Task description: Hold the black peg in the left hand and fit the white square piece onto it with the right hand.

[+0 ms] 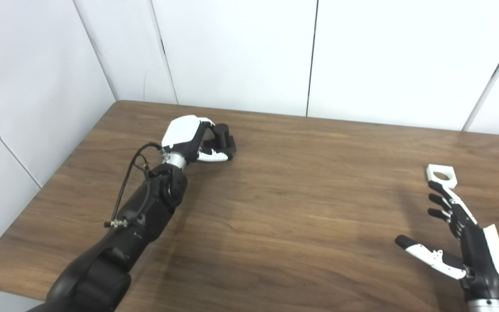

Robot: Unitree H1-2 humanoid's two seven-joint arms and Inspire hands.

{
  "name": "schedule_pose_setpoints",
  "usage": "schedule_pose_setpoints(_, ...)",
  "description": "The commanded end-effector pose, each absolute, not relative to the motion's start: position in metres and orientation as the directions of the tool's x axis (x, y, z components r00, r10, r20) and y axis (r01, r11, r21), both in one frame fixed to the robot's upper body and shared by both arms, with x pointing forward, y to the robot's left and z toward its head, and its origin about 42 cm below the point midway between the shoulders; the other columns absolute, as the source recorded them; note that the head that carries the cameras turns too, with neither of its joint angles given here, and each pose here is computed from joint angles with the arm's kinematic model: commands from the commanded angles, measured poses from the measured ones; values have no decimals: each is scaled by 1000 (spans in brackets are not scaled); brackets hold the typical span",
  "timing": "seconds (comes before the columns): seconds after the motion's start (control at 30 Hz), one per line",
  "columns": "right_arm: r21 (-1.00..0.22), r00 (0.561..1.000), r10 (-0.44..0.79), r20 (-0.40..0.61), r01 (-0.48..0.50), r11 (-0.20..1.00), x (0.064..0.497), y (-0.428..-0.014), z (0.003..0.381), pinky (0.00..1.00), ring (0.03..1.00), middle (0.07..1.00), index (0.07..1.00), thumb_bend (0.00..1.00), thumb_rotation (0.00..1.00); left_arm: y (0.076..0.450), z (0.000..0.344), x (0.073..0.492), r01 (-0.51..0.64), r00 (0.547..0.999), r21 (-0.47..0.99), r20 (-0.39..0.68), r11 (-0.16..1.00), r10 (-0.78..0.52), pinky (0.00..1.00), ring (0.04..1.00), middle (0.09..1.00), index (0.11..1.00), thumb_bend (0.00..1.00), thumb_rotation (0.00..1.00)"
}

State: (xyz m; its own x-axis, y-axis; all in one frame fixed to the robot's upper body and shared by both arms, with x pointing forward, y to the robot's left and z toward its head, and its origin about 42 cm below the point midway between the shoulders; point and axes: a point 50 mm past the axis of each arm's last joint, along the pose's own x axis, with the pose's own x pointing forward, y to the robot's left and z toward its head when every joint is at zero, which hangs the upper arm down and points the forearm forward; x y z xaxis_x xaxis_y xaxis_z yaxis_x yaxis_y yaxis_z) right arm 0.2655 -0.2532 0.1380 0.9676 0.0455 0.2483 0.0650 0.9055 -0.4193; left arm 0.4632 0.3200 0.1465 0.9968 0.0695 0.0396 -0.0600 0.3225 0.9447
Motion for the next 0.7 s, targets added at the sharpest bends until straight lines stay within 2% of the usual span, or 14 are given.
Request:
schedule_pose_setpoints(0.0, -430, 968, 30, 248, 83, 899, 260, -261, 135, 774, 863, 912, 866, 842, 422, 327, 160, 472, -105, 993, 948, 82, 300, 88, 839, 856, 817, 571, 602, 290)
schedule_pose_setpoints(0.03, -428, 968, 29, 248, 83, 900, 260, -261, 134, 778, 863, 912, 864, 842, 422, 327, 160, 472, -110, 992, 947, 87, 301, 88, 836, 848, 807, 528, 550, 186)
schedule_pose_setpoints(0.07, -427, 968, 29, 249, 83, 901, 260, -261, 134, 779, 863, 912, 864, 843, 422, 327, 160, 472, -113, 992, 947, 90, 301, 88, 835, 845, 803, 509, 526, 134)
schedule_pose_setpoints(0.13, -424, 968, 29, 249, 82, 902, 260, -261, 135, 784, 864, 913, 863, 836, 415, 328, 161, 472, -121, 991, 947, 99, 298, 88, 819, 835, 792, 494, 508, 93)
schedule_pose_setpoints(0.33, -429, 966, 30, 258, 87, 899, 261, -262, 134, 759, 858, 908, 861, 837, 420, 329, 162, 471, -122, 991, 947, 101, 298, 85, 820, 836, 788, 484, 503, 77)
schedule_pose_setpoints(0.67, -423, 967, 33, 254, 80, 903, 263, -262, 136, 782, 864, 912, 863, 846, 428, 330, 161, 468, -106, 994, 942, 89, 317, 70, 820, 834, 788, 484, 518, 65)
